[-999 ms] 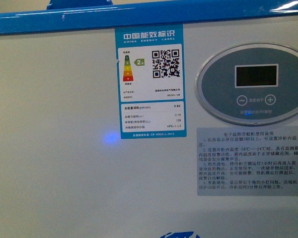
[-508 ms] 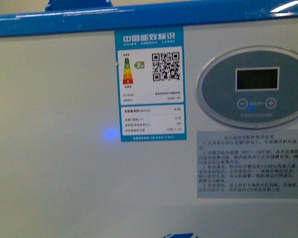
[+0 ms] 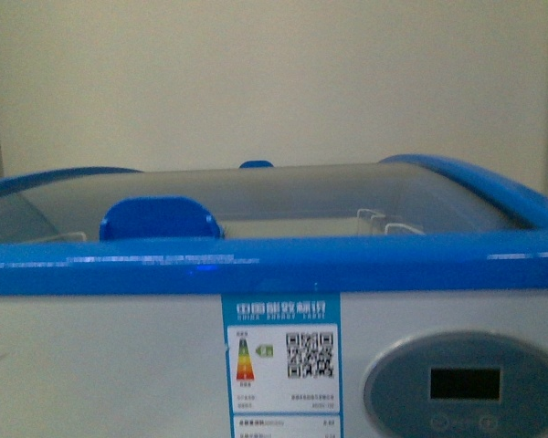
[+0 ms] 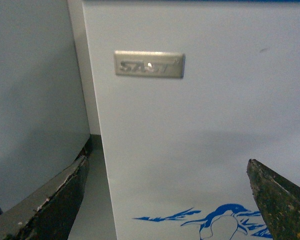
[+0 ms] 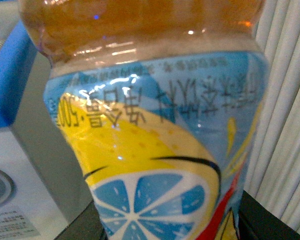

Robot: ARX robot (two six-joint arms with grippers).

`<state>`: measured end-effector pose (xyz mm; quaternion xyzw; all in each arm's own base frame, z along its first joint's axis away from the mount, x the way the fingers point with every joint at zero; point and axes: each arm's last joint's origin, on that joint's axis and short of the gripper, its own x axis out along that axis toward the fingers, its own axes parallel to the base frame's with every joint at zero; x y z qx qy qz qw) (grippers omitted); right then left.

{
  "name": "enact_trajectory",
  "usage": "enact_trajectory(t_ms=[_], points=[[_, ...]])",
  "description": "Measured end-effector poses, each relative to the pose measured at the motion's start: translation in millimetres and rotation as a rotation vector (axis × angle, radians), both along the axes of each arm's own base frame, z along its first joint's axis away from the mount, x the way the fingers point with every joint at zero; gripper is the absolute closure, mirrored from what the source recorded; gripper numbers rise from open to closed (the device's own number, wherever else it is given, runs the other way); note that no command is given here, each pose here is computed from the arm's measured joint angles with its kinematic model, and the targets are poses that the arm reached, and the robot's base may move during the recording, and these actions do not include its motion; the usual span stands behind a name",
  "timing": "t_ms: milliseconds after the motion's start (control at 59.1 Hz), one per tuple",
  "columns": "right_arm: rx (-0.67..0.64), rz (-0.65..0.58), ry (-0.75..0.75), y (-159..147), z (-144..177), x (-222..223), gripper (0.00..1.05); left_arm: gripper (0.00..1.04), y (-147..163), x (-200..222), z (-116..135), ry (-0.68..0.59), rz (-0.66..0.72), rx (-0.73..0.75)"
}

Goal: Put drink in fridge

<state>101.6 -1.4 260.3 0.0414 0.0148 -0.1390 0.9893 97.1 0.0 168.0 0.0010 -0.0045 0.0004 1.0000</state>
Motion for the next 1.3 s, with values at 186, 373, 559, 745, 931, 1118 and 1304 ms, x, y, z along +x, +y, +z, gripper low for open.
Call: enact_trajectory(t_ms=[186,373,559,745,931,1118,1304], points=[[0.0,0.0,0.0,0,0,0,0.65,0.08,0,0,0,0.0,0.0,0.0],[0.0,0.0,0.0,0,0,0,0.65,0.08,0,0,0,-0.001,-0.001,0.0],[0.0,0.0,-0.002,0,0,0,0.65,0.08,0,0,0,0.0,0.0,0.0],[0.0,0.003,-0.003,0,0,0,0.65,0.08,5,21,19,0.154,-0.156,-0.148],[0.0,0.0,-0.003,0,0,0,0.65,0.08,0,96,86,0.0,-0.32,0.054],[0.0,0.0,-0.003,0,0,0,0.65,0.08,-57,174,100,-0.021,-0.874,0.493],[0.0,0.0,-0.003,0,0,0,0.65,0.08,-73,201,86,0.049,-1.024,0.716]])
